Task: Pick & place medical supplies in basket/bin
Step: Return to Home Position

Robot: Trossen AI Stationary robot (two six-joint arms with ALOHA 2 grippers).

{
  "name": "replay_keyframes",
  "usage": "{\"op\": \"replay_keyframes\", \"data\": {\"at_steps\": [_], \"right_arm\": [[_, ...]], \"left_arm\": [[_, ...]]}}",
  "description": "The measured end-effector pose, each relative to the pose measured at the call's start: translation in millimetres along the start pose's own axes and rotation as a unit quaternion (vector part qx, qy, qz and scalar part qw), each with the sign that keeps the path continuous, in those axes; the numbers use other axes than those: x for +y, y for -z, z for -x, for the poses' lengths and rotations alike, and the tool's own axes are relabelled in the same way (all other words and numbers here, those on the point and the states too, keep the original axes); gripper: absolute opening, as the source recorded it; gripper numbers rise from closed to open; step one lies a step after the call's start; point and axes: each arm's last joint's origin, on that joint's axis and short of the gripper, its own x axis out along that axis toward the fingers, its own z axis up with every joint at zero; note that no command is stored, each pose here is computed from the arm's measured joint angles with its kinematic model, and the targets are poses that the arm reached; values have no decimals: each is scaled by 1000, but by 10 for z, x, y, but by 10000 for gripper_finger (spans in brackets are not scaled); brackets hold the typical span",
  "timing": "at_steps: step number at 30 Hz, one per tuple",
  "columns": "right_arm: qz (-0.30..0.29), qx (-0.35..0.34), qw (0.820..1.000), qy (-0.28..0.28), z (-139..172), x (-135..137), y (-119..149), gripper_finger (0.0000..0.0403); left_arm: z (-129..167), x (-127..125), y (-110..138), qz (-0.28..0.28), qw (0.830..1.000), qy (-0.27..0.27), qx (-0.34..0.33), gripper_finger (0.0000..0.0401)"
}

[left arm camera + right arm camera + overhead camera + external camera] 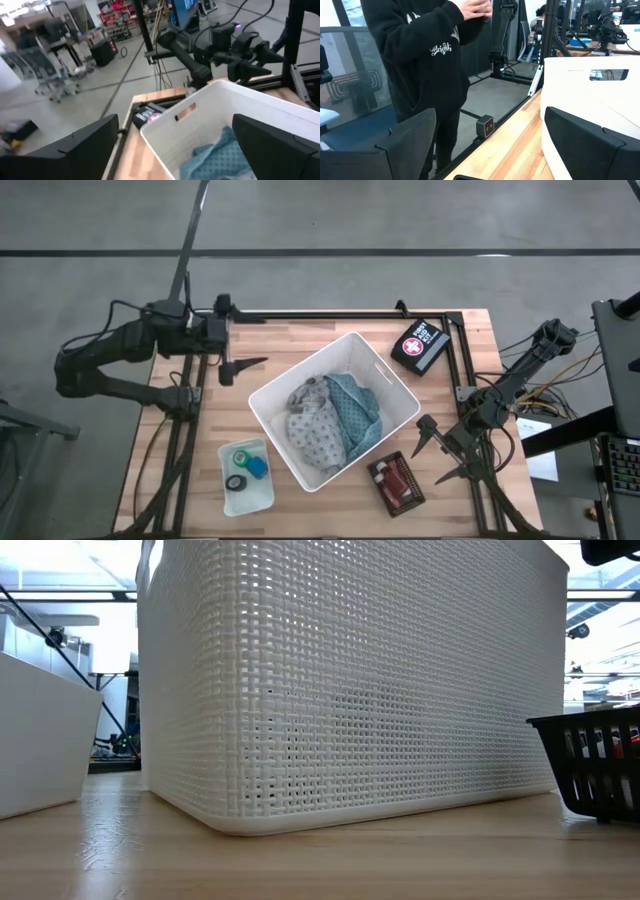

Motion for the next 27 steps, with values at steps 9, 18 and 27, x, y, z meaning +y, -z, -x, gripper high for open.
{"op": "replay_keyframes", "data": {"at_steps": [9,18,27], "right_arm": [[0,0,1000,0,0,0,1,368],[0,0,1000,0,0,1,0,368],[0,0,1000,0,0,0,0,368]], "left_arm": [[280,-46,30,29,998,58,-27,392],[409,-80,46,5,994,105,-37,327],[528,-77,40,15,994,101,-47,191]]}}
